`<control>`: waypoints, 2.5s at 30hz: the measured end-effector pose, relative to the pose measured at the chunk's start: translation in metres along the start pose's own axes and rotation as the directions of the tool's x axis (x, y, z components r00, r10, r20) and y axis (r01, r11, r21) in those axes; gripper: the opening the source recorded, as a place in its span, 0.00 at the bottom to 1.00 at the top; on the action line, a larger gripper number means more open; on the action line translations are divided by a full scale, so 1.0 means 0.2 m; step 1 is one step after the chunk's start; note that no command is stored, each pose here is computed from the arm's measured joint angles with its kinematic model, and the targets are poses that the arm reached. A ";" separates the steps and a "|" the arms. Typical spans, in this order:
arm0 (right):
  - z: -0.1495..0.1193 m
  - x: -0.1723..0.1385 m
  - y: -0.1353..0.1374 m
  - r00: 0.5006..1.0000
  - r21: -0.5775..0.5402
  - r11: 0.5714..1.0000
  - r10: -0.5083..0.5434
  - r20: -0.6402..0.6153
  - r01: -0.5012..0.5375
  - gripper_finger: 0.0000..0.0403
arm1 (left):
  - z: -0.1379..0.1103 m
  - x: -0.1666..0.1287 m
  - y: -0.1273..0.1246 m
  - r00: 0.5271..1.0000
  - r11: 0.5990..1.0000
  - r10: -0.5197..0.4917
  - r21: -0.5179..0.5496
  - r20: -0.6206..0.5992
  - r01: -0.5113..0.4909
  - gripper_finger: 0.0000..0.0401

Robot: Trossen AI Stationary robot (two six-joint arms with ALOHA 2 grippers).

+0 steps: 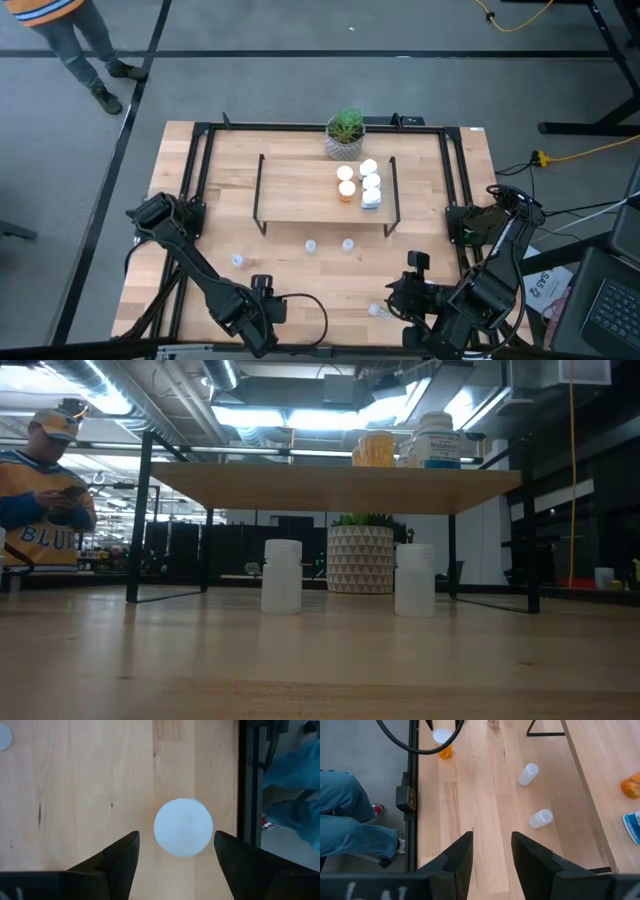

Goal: Pick and place medicine bottles onto shelf by color
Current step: Put the orange pill bottle on the shelf aligned with the other orange pill bottle

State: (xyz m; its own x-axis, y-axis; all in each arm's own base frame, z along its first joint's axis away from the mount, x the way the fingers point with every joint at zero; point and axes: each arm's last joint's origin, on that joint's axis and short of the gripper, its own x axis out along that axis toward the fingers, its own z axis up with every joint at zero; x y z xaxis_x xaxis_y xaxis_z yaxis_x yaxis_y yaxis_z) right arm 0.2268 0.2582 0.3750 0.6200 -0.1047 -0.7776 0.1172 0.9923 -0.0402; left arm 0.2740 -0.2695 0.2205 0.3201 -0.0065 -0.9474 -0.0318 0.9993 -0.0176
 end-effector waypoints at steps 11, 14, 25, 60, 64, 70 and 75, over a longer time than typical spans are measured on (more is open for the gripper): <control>0.00 0.00 0.00 1.000 -0.001 1.000 0.005 -0.006 -0.005 0.34 | 0.01 0.03 -0.01 1.000 1.000 -0.012 -0.024 0.006 0.012 0.63; 0.00 0.00 0.00 1.000 -0.001 1.000 0.005 -0.007 -0.005 0.34 | 0.01 0.05 -0.02 1.000 0.999 -0.026 -0.035 -0.001 0.026 0.63; 0.00 0.00 0.00 1.000 -0.005 1.000 0.006 -0.008 -0.006 0.34 | 0.01 0.07 -0.03 1.000 0.999 -0.010 -0.033 0.003 0.010 0.63; 0.00 0.00 0.00 1.000 -0.005 1.000 0.006 -0.008 -0.006 0.34 | 0.00 0.15 -0.04 0.999 0.999 -0.010 -0.031 -0.047 0.009 0.63; 0.00 0.00 0.00 1.000 -0.005 1.000 0.007 -0.008 -0.007 0.34 | 0.01 0.19 -0.04 0.998 0.999 -0.025 -0.036 -0.062 0.023 0.63; 0.00 0.00 0.00 1.000 -0.005 1.000 0.007 -0.008 -0.007 0.34 | 0.02 0.19 -0.04 0.998 0.999 -0.029 -0.026 -0.057 0.027 0.63; 0.00 0.00 0.00 1.000 -0.008 1.000 0.006 -0.008 -0.006 0.34 | 0.04 0.20 -0.02 0.998 1.000 -0.026 -0.001 -0.055 0.026 0.61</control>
State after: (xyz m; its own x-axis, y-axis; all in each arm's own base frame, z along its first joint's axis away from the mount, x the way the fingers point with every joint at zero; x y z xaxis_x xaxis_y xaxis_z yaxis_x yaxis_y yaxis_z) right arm 0.2266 0.2584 0.3748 0.6142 -0.0980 -0.7830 0.1072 0.9934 -0.0402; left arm 0.2947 -0.2734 0.1855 0.2679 -0.0347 -0.9628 -0.0247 0.9988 -0.0428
